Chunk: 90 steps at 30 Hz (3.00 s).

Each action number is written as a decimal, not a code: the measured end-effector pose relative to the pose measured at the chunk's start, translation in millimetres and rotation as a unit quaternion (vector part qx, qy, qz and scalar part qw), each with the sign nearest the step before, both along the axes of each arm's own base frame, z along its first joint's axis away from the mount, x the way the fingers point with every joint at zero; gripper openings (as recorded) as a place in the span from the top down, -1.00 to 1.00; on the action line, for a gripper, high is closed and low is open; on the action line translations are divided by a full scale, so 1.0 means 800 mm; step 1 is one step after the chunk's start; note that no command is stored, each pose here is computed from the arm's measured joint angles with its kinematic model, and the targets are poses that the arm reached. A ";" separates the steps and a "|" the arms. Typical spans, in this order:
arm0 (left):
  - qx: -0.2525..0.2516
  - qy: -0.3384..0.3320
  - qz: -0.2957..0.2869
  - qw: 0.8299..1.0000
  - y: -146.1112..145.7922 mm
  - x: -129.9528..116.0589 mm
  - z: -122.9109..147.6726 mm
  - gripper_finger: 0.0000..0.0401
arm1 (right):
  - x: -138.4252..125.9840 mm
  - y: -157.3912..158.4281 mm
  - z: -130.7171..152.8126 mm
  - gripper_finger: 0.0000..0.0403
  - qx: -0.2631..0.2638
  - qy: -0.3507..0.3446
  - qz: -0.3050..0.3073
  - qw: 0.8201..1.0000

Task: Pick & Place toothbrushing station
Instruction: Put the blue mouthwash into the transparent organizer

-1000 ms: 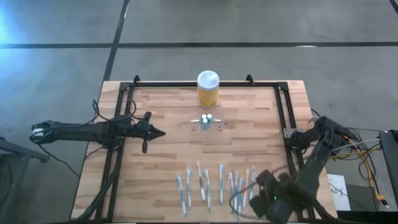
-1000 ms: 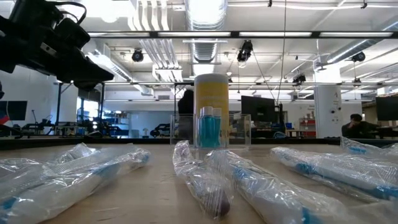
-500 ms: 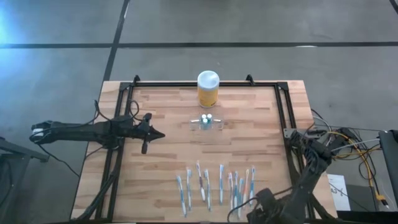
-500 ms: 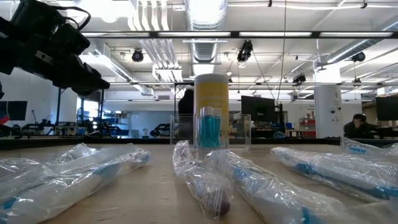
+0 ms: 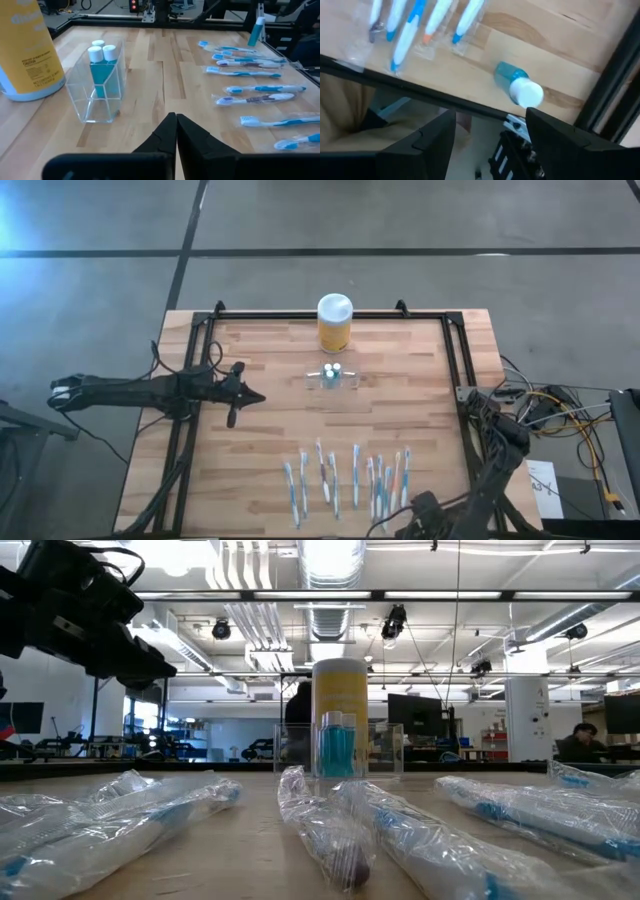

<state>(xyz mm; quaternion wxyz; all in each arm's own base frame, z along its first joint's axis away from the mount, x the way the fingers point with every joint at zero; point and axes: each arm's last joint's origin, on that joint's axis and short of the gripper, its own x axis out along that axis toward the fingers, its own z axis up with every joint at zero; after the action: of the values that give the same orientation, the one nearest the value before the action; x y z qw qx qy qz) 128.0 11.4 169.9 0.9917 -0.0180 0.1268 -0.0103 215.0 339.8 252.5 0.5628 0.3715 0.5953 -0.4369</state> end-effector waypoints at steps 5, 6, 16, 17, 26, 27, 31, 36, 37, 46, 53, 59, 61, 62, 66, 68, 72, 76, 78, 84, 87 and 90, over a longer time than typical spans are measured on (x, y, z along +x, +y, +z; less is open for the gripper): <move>-0.002 0.000 -0.009 1.000 -0.001 0.000 0.000 0.95 | -0.016 0.004 -0.003 -0.18 -0.010 -0.002 0.018 1.000; -0.003 -0.001 -0.011 1.000 -0.001 0.000 0.000 0.95 | -0.018 0.004 -0.003 -0.18 -0.010 -0.001 0.019 1.000; -0.009 -0.011 -0.021 1.000 -0.002 0.001 0.003 0.95 | -0.025 -0.011 -0.014 -0.18 -0.017 0.010 0.019 1.000; -0.010 -0.012 -0.026 1.000 -0.002 0.001 0.003 0.96 | -0.027 -0.013 -0.015 -0.18 -0.015 0.007 0.019 1.000; -0.018 -0.017 -0.032 0.999 -0.002 0.001 0.005 0.93 | -0.031 -0.029 -0.025 -0.18 0.045 -0.067 0.018 0.997; -0.018 -0.017 -0.031 0.999 -0.002 0.001 0.005 0.94 | -0.032 -0.031 -0.026 -0.18 0.048 -0.068 0.016 0.996; -0.019 -0.017 -0.032 0.999 -0.002 0.001 0.004 0.96 | -0.035 -0.039 -0.027 -0.18 0.050 -0.055 0.012 0.997; -0.020 -0.016 -0.034 0.999 -0.003 0.001 0.004 0.94 | -0.036 -0.042 -0.025 -0.18 0.051 -0.055 0.012 0.997; -0.020 -0.016 -0.034 0.999 -0.003 0.001 0.004 0.94 | -0.036 -0.042 -0.025 -0.18 0.051 -0.055 0.012 0.997; -0.021 -0.016 -0.034 0.999 -0.003 0.001 0.004 0.96 | -0.027 -0.046 -0.025 -0.18 0.053 -0.063 0.004 0.997; -0.021 -0.015 -0.034 0.999 -0.003 0.001 0.004 0.93 | -0.027 -0.045 -0.024 -0.18 0.053 -0.064 0.007 0.996; -0.018 -0.014 -0.034 0.999 -0.003 0.001 0.003 0.93 | -0.024 -0.043 -0.011 -0.18 0.054 -0.076 0.012 0.996; -0.018 -0.013 -0.034 0.999 -0.003 0.001 0.002 0.94 | -0.024 -0.044 -0.008 -0.18 0.046 -0.078 0.012 0.996; -0.018 -0.012 -0.034 0.999 -0.003 0.000 0.002 0.95 | -0.025 -0.044 -0.008 -0.18 0.044 -0.076 0.012 0.996; -0.018 -0.012 -0.034 0.999 -0.003 0.000 0.001 0.96 | -0.026 -0.045 -0.007 -0.18 0.043 -0.069 0.011 0.997; -0.018 -0.011 -0.034 0.999 -0.003 0.000 0.001 0.95 | -0.027 -0.045 -0.008 -0.17 0.049 -0.057 0.009 0.997; -0.018 -0.010 -0.035 0.999 -0.003 0.000 0.001 0.93 | -0.031 -0.041 -0.012 -0.14 0.051 -0.046 0.014 0.998; -0.018 -0.010 -0.035 0.999 -0.003 0.000 0.001 0.95 | -0.035 -0.035 -0.020 -0.10 0.044 -0.040 0.019 0.998; -0.018 -0.010 -0.035 0.999 -0.003 0.000 0.001 0.96 | -0.035 -0.033 -0.025 -0.08 0.039 -0.036 0.022 0.998; -0.019 -0.010 -0.035 0.999 -0.003 0.000 0.001 0.94 | -0.034 -0.030 -0.039 -0.04 0.017 -0.023 0.029 0.999; -0.019 -0.010 -0.035 0.999 -0.003 0.000 0.001 0.92 | -0.034 -0.030 -0.041 -0.01 0.016 -0.021 0.038 0.999; -0.019 -0.010 -0.035 0.999 -0.003 0.000 0.001 0.92 | -0.036 -0.029 -0.041 0.05 0.016 -0.019 0.041 0.999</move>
<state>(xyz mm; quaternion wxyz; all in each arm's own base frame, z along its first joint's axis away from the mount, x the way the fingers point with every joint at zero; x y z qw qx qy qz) 128.2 9.2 170.7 0.9914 -0.0325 0.1175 -0.0474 186.3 316.7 219.8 0.5854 0.3642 0.6060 -0.3967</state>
